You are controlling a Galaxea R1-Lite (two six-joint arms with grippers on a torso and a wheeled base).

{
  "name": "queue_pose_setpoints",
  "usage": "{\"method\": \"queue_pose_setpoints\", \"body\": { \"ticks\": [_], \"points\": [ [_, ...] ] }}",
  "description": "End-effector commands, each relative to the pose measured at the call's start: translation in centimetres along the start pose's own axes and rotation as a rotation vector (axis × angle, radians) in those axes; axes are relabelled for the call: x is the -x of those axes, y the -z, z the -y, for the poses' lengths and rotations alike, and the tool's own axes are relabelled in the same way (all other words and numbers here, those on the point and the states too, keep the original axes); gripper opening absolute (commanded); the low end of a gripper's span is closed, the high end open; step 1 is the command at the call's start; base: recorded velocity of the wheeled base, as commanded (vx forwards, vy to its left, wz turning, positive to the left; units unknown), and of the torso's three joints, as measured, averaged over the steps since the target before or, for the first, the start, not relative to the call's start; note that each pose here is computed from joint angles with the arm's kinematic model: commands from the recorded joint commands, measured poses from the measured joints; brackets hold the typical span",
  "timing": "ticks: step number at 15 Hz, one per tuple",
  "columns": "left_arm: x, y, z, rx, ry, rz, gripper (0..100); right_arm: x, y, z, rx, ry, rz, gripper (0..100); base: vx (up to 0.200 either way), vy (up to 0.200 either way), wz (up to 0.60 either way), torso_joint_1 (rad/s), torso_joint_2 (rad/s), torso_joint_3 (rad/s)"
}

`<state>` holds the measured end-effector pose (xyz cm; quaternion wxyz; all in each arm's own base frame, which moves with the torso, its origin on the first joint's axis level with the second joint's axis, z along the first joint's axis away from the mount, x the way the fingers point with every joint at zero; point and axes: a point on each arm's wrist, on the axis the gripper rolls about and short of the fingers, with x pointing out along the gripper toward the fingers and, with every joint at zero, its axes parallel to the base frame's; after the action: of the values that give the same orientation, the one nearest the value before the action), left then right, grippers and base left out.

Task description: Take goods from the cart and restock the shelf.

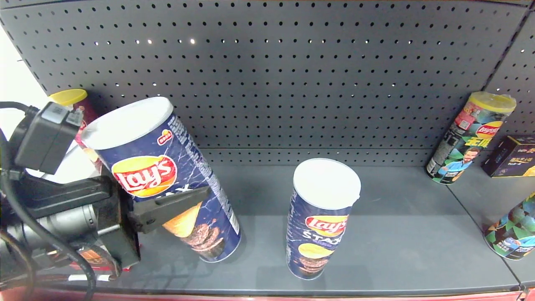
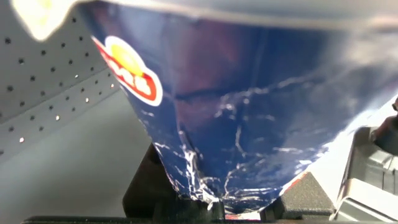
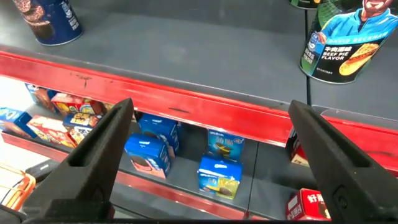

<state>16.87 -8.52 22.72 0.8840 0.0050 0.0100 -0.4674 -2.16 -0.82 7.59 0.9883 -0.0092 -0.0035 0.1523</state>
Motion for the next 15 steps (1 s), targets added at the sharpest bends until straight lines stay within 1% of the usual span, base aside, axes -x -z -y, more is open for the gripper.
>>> {"method": "queue_pose_setpoints", "body": {
  "ticks": [1,2,4,6,7,8,9,10,11,12,13,14,15],
  "points": [
    [-1.2,-1.0,-0.6,0.003,0.011,-0.005,0,0.0,0.0,0.0,0.001,-0.001,-0.002,100,0.000,0.000,0.00,0.000,0.00,0.000],
    [-1.8,-1.9,-0.8,0.000,0.014,-0.023,0,0.0,0.0,0.0,0.001,-0.001,-0.002,100,0.000,0.000,0.00,0.000,0.00,0.000],
    [-2.6,-2.1,-0.9,0.009,0.027,-0.041,0,0.0,0.0,0.0,0.001,-0.001,-0.002,100,0.000,0.000,0.00,0.000,0.00,0.000],
    [-3.9,-2.2,-1.1,0.023,0.051,-0.081,0,0.0,0.0,0.0,0.001,-0.001,-0.002,100,0.000,0.000,0.00,0.000,0.00,0.000],
    [-4.1,-2.1,-1.2,0.023,0.054,-0.108,0,0.0,0.0,0.0,0.001,-0.001,-0.002,100,0.000,0.000,0.00,0.000,0.00,0.000],
    [-4.2,-2.1,-1.2,0.014,0.054,-0.120,0,0.0,0.0,0.0,0.001,-0.001,-0.002,100,0.000,0.000,0.00,0.000,0.00,0.000],
    [-4.6,-2.3,-1.4,0.005,0.060,-0.143,0,0.0,0.0,0.0,0.001,-0.001,-0.002,100,0.000,0.000,0.00,0.000,0.00,0.000],
    [-5.6,-2.0,-1.9,0.013,0.066,-0.171,0,0.0,0.0,0.0,0.001,-0.001,-0.002,100,0.000,0.000,0.00,0.000,0.00,0.000],
    [-6.6,-2.2,-2.4,0.005,0.067,-0.172,0,0.0,0.0,0.0,0.001,-0.001,-0.002,100,0.000,0.000,0.00,0.000,0.00,0.000],
    [-7.3,-2.1,-2.7,-0.014,0.070,-0.169,0,0.0,0.0,0.0,0.001,-0.001,-0.002,100,0.000,0.000,0.00,0.000,0.00,0.000],
    [-8.7,-1.7,-3.6,-0.060,0.072,-0.184,0,0.0,0.0,0.0,0.001,-0.001,-0.002,100,0.000,0.000,0.00,0.000,0.00,0.000],
    [-9.5,-1.6,-4.0,-0.092,0.076,-0.188,0,0.0,0.0,0.0,0.001,-0.001,-0.002,100,0.000,0.000,0.00,0.000,0.00,0.000],
    [-10.0,-1.5,-4.4,-0.098,0.076,-0.193,0,0.0,0.0,0.0,0.001,-0.001,-0.002,100,0.000,0.000,0.00,0.000,0.00,0.000]
  ]
}}
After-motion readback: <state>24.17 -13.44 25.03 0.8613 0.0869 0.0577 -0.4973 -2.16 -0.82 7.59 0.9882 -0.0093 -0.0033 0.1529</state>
